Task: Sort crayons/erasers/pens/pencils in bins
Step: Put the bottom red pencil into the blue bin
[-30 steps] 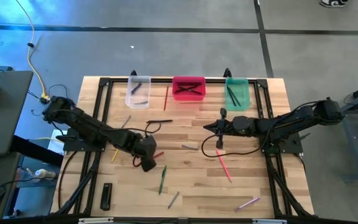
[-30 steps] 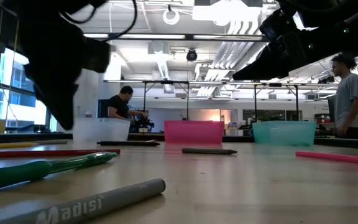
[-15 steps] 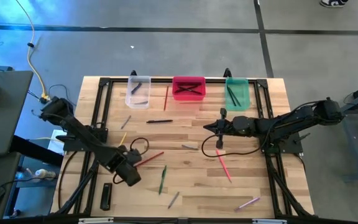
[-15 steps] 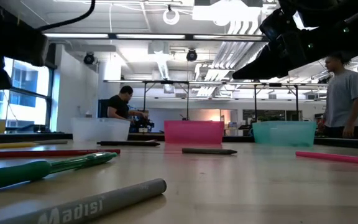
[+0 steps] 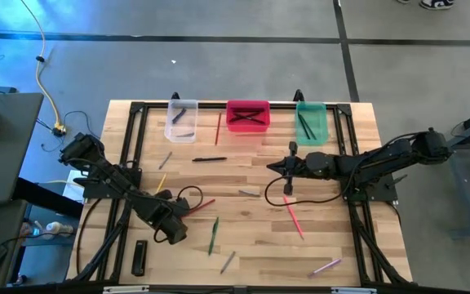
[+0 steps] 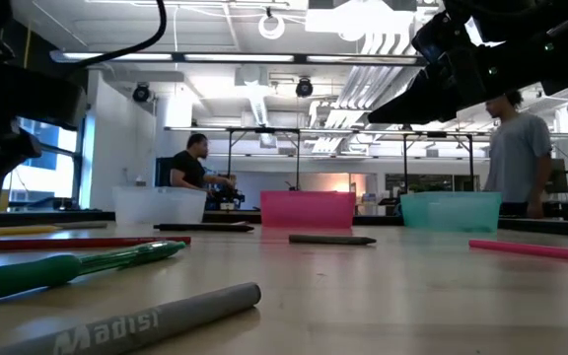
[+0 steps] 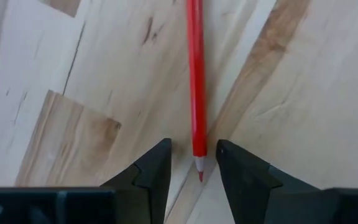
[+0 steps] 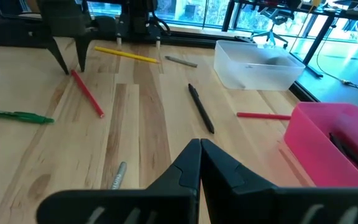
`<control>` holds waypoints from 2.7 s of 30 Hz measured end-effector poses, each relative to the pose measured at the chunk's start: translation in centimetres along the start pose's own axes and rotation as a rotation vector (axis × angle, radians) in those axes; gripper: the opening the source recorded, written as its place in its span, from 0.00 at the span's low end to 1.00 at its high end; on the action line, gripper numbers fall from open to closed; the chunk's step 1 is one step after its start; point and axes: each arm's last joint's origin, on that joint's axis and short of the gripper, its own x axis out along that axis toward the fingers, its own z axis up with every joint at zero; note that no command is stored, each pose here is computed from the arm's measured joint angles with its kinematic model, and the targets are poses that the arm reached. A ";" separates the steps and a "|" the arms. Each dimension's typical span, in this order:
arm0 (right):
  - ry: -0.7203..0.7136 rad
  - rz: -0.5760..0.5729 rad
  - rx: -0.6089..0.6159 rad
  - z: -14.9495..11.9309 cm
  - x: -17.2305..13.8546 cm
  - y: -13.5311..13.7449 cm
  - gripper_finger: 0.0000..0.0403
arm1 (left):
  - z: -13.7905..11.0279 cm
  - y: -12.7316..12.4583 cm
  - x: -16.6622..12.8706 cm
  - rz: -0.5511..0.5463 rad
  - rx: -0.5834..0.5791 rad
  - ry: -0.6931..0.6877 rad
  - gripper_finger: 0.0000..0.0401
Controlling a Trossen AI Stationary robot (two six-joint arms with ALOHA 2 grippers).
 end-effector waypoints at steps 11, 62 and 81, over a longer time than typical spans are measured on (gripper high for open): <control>-0.001 0.005 0.000 0.0 0.0 0.0 0.00 | 0.3 -0.1 0.1 -0.039 0.022 0.030 0.08; 0.064 0.097 0.211 -3.2 3.2 2.2 0.00 | -0.6 -1.8 -2.5 -0.163 -0.103 -0.247 0.00; 0.106 0.158 0.200 -4.2 5.5 3.5 0.00 | -0.3 -2.4 0.1 -0.129 -0.065 -0.176 0.28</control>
